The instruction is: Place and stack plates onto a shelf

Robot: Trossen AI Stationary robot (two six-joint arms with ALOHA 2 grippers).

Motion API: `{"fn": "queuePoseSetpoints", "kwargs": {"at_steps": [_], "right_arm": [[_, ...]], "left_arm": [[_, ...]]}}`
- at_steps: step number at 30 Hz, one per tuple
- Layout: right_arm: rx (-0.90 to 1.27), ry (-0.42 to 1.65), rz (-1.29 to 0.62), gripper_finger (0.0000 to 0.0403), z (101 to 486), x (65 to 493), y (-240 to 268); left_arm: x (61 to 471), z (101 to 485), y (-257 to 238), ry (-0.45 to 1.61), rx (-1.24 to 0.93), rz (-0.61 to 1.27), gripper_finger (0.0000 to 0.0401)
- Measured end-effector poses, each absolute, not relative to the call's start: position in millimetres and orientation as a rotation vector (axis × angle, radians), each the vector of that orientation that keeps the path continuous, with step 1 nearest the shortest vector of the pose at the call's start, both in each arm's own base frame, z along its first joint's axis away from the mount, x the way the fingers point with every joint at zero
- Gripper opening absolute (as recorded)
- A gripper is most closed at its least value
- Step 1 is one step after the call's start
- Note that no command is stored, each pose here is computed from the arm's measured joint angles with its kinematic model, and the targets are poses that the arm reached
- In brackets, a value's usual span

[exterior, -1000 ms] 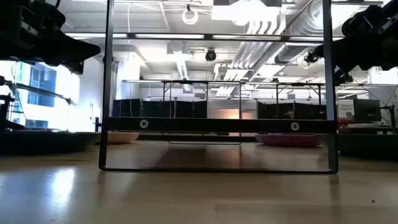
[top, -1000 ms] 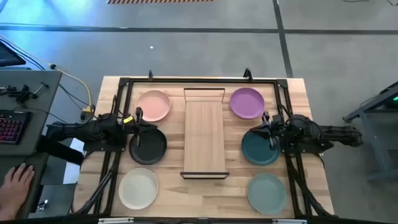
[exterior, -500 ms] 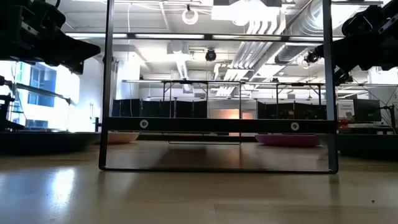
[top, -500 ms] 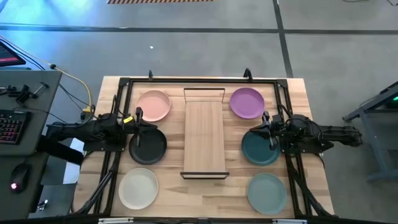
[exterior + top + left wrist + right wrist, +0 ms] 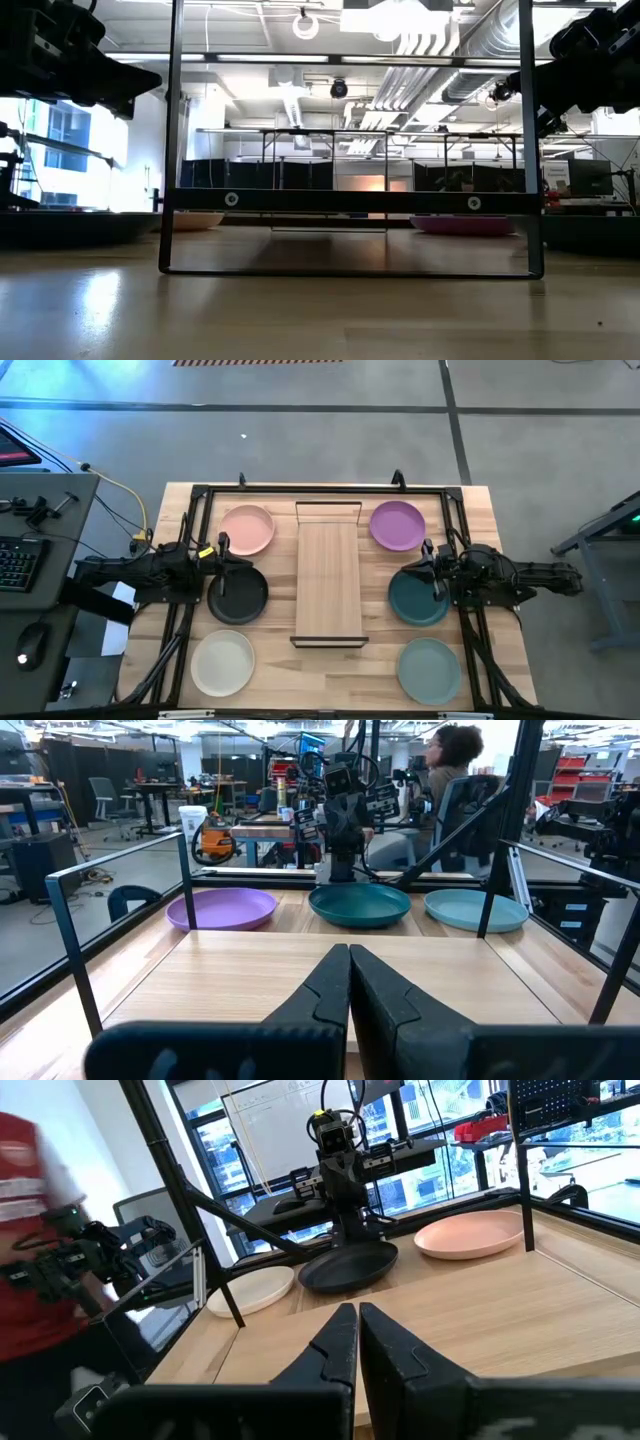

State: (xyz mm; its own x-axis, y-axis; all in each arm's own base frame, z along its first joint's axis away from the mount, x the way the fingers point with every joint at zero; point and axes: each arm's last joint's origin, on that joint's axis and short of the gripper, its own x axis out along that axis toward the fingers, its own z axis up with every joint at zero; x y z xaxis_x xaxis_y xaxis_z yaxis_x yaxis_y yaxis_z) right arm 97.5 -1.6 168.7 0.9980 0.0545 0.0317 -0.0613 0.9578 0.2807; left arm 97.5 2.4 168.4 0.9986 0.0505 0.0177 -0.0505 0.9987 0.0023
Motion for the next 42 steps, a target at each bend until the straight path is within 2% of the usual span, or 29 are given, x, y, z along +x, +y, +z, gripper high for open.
{"fn": "queuePoseSetpoints", "kwargs": {"at_steps": [36, 39, 42], "right_arm": [[0.289, -0.033, 0.02, 0.0, 169, 98, -3], [0.432, -0.116, 0.019, 0.0, 177, 97, -3], [0.687, -0.375, -0.05, 0.0, 197, 92, -8]], "left_arm": [[97, 168, 2, -0.018, 0.003, 0.051, 0.0], [97, 168, 2, -0.018, 0.003, 0.051, 0.0], [97, 168, 2, -0.018, 0.003, 0.051, 0.0]]}}
